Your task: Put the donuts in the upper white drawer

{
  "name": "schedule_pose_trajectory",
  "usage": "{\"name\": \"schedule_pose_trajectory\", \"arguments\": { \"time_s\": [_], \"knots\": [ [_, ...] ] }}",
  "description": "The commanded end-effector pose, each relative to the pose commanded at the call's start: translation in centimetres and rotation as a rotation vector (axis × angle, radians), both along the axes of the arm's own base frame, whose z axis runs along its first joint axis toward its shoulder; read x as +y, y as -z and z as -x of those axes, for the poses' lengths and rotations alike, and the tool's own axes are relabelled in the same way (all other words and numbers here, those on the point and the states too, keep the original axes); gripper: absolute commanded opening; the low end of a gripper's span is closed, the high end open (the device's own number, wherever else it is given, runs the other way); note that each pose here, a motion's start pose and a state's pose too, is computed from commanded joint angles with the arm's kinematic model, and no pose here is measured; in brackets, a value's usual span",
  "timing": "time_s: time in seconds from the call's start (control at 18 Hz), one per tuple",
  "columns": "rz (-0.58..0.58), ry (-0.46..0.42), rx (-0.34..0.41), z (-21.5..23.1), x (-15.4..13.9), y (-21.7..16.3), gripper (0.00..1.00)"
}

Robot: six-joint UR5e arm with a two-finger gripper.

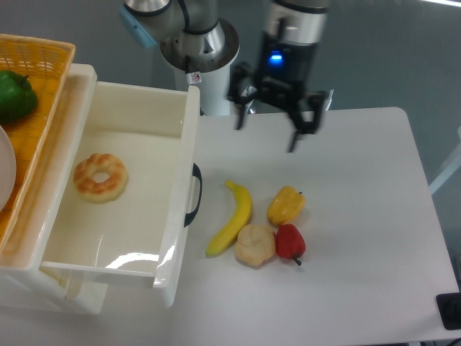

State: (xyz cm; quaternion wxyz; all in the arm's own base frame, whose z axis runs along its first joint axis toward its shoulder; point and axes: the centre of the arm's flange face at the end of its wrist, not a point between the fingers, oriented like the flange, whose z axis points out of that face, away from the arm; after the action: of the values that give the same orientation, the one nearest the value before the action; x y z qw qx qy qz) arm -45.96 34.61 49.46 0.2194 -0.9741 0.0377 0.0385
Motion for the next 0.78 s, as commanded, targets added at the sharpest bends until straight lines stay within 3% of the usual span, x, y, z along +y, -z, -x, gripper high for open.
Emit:
{"name": "schedule_pose_trajectory", "arguments": {
  "time_s": [0.33,0.78],
  "knots": [
    [0.331,0.15,0.025,5.0,-0.8,8.9,1.0],
    [0.384,0.206,0.001,7.5,4.3,17.6,1.0]
  ]
}}
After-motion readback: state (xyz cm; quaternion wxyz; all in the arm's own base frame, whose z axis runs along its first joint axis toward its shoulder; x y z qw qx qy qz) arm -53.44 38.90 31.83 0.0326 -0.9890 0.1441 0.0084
